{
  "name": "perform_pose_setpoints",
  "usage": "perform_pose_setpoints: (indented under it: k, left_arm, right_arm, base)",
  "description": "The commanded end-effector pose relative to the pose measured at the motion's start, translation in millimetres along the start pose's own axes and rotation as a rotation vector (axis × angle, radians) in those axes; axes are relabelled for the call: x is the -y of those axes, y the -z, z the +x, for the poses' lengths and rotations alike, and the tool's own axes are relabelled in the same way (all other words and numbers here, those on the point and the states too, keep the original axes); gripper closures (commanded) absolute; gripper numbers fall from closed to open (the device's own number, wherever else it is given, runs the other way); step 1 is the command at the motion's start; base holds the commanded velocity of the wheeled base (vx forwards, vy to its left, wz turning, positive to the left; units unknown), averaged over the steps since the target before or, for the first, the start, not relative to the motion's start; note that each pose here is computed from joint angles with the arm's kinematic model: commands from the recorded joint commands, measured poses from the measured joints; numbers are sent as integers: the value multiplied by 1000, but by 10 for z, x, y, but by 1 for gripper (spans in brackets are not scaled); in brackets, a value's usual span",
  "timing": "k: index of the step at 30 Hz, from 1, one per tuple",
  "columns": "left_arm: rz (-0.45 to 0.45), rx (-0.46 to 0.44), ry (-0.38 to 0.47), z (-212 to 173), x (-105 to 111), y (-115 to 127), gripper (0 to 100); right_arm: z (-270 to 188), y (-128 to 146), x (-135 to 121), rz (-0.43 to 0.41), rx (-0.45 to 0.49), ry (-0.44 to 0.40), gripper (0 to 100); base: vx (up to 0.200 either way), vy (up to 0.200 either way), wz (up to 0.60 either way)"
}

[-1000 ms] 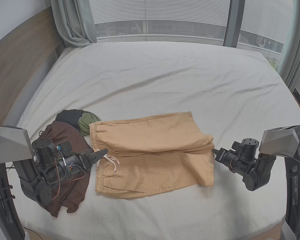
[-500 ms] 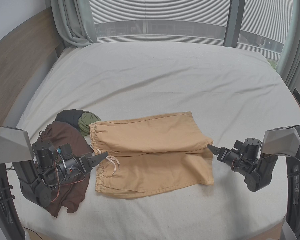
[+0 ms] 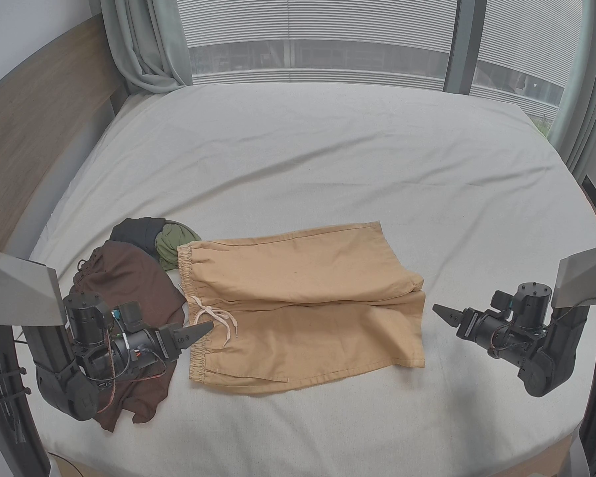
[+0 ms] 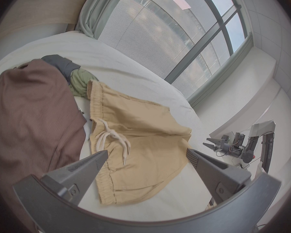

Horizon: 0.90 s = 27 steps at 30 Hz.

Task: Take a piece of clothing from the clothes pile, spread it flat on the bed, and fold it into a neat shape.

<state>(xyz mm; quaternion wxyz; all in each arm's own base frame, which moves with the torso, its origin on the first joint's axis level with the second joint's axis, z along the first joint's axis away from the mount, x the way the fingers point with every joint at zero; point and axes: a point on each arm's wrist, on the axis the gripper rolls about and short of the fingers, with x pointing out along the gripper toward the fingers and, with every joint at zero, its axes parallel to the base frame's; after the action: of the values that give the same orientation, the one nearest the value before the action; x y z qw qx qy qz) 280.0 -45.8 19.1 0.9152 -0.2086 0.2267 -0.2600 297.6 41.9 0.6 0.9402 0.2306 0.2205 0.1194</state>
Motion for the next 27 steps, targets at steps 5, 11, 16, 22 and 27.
perform_pose_setpoints:
  k: [5,11,16,22,27]
  left_arm:
    - [-54,-97,-47,6,-95,257,0]
    - [-81,-127,-110,67,-224,389,0]
    - [-94,-127,-117,47,-252,388,0]
    - [-131,-168,-149,68,-357,518,0]
    - [-147,-200,-156,89,-389,608,0]
  right_arm:
    - [-92,-61,-56,-7,17,-13,0]
    - [-113,-57,-45,-14,13,-8,0]
    - [-114,-51,-52,-14,10,-9,0]
    - [-104,-30,-55,-15,2,-12,0]
    - [-99,-28,-57,-15,1,-13,0]
  base:
    - [0,0,0]
    - [0,0,0]
    - [0,0,0]
    - [0,0,0]
    - [0,0,0]
